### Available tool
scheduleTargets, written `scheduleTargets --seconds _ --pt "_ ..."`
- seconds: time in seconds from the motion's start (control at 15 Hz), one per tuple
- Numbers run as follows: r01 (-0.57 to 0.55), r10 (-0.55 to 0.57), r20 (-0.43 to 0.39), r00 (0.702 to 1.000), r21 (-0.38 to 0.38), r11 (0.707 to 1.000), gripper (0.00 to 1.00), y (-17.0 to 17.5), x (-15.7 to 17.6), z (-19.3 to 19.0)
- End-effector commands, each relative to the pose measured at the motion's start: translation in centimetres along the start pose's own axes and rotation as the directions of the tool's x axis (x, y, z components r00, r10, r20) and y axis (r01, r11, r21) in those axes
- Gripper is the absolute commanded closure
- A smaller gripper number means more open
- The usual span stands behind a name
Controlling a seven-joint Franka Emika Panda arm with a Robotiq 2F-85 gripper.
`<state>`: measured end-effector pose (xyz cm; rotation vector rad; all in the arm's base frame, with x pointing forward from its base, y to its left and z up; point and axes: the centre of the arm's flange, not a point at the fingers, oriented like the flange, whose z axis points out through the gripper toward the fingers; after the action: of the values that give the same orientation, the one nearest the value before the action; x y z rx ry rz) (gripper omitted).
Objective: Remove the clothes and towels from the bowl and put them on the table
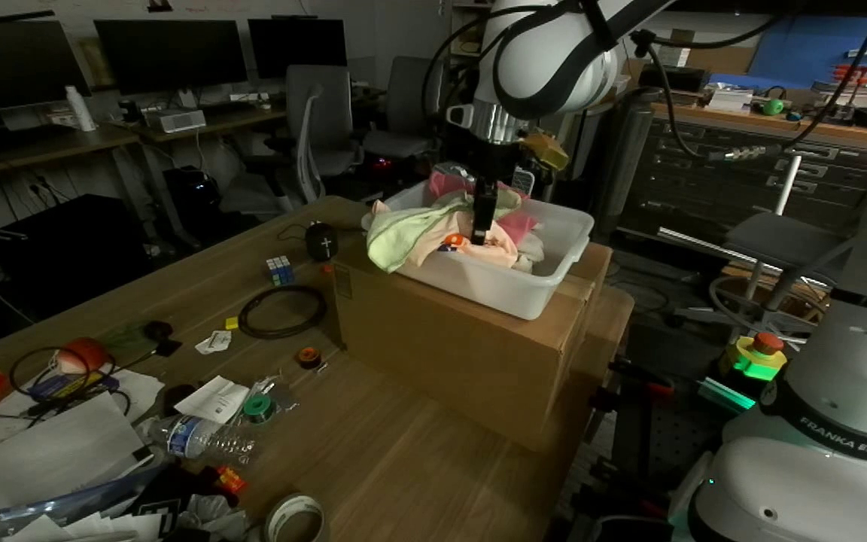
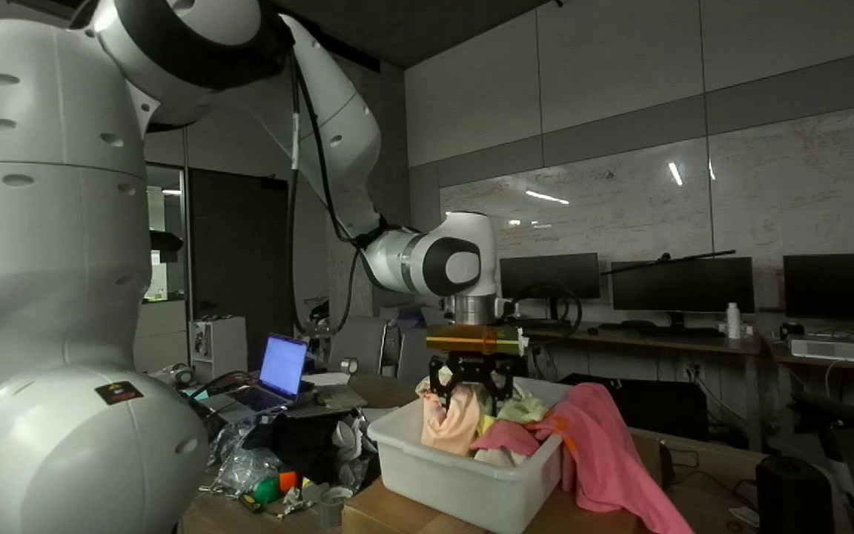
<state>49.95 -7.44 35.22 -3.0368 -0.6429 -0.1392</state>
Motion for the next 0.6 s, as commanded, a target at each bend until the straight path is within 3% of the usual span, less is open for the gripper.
scheduleTargets --seconds 0.0,0.33,0.53 --pt "-0.025 0.023 -0.032 0.999 -0.058 0.998 0.51 0.6 0.6 -0.4" --pt "-0.048 0.038 -0.095 0.995 -0.107 0.993 0.89 0.8 0.6 -1.6" --pt "-0.062 0.045 -0.134 0.990 -0.127 0.990 0.93 1.1 0.6 -2.5"
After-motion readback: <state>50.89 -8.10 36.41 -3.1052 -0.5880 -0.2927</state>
